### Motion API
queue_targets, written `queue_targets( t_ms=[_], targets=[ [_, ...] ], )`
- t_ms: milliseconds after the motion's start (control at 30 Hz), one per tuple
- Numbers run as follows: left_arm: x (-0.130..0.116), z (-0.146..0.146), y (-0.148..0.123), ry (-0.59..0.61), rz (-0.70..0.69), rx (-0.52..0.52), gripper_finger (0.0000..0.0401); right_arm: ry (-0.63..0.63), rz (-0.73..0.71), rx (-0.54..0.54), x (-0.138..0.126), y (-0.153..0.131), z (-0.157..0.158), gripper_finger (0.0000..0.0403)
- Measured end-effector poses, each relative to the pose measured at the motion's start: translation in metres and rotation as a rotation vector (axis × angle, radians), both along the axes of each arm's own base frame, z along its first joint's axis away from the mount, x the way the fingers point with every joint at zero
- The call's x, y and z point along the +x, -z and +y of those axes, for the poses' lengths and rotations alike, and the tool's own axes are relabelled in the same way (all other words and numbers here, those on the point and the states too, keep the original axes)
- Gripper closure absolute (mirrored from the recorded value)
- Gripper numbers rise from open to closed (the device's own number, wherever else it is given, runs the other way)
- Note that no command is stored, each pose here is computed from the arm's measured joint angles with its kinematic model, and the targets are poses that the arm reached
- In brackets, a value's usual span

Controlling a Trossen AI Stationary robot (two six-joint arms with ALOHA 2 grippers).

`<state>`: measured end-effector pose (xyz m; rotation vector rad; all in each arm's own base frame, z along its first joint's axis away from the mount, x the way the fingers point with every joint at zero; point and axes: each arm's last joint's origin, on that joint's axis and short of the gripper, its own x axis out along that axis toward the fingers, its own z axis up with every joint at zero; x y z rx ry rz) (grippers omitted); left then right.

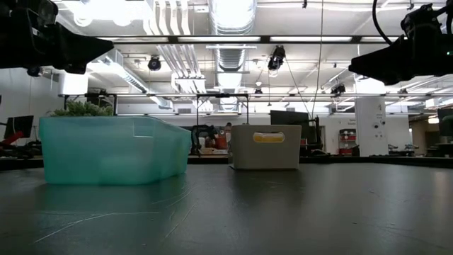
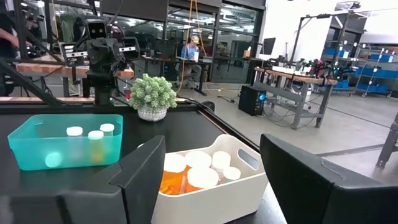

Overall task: Pick and place medicine bottles into bin by pill shape (circle, oval)
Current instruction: Return to Home Position

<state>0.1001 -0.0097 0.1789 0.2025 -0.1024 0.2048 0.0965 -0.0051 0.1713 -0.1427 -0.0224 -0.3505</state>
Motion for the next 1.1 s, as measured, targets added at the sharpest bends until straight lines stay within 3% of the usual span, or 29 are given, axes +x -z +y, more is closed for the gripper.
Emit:
queue_targets(
  t_ms=[1100],
  targets=[
    [0.0009, -0.0002, 0.0011, 0.000, 0.012, 0.002, 0.0400, 0.000, 0.000, 0.000, 0.0000, 0.0001, 0.0000, 0.0154]
  ],
)
